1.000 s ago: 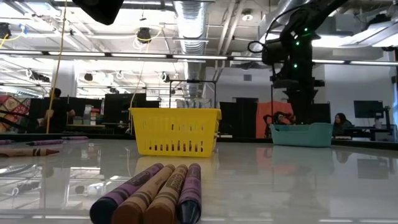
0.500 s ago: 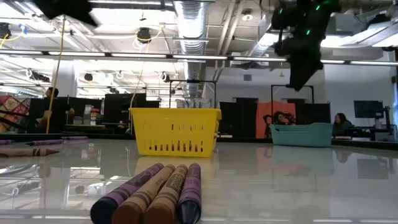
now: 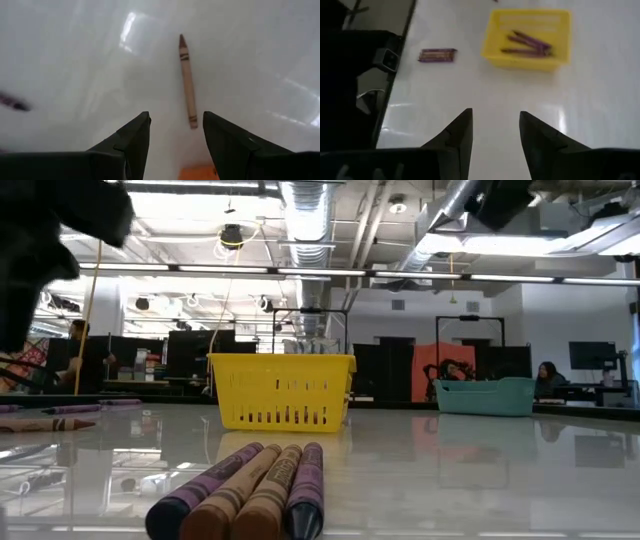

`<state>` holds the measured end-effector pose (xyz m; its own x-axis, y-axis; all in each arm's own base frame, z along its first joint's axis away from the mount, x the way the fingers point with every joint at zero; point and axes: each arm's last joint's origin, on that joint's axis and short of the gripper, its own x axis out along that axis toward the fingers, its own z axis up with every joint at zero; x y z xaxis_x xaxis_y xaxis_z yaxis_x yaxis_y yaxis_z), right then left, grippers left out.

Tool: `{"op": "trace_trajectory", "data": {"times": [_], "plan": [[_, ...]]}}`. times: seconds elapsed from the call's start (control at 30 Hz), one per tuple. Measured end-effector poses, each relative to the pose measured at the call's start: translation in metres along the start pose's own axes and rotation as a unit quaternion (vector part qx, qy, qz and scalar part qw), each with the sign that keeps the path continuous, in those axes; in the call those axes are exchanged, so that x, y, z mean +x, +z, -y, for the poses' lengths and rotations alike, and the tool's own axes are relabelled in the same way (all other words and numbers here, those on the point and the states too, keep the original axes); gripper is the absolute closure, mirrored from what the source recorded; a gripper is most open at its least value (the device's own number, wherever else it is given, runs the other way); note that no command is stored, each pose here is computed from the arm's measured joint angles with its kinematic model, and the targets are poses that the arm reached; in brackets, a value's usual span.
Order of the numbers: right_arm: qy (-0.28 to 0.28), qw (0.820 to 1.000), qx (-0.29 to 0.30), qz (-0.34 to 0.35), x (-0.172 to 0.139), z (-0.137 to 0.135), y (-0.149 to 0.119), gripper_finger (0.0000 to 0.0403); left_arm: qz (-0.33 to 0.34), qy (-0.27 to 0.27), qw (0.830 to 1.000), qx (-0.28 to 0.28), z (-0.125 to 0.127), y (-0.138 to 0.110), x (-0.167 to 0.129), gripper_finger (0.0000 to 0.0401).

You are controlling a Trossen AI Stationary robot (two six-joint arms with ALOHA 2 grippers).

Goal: Sort crayons
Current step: Put the brown crayon into the green bin

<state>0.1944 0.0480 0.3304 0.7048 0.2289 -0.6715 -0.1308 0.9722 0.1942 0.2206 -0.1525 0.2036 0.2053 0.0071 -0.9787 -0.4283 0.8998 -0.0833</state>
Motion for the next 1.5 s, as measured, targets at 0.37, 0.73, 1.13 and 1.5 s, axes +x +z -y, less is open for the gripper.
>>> {"op": "trace_trajectory", "data": {"times": [0.37,0.73,1.13,1.5], "plan": [[-0.033,0.998,-0.052,-0.013,0.023,-0.052,-0.013,0.0255,-0.007,-0.011,1.000,-0.024,0.008,0.016,0.029,0.0228],[-0.050,0.995,-0.073,-0.036,0.045,-0.077,-0.024,0.0255,-0.019,-0.014,0.999,-0.042,0.004,0.013,0.046,0.0228],[-0.036,0.995,-0.086,-0.032,0.062,-0.095,-0.027,0.0255,-0.055,0.011,0.998,-0.026,0.003,0.012,0.062,0.0228],[-0.036,0.996,-0.075,-0.026,0.061,-0.101,-0.030,0.0255,-0.057,-0.004,0.998,0.005,0.008,0.014,0.068,0.0359]]}}
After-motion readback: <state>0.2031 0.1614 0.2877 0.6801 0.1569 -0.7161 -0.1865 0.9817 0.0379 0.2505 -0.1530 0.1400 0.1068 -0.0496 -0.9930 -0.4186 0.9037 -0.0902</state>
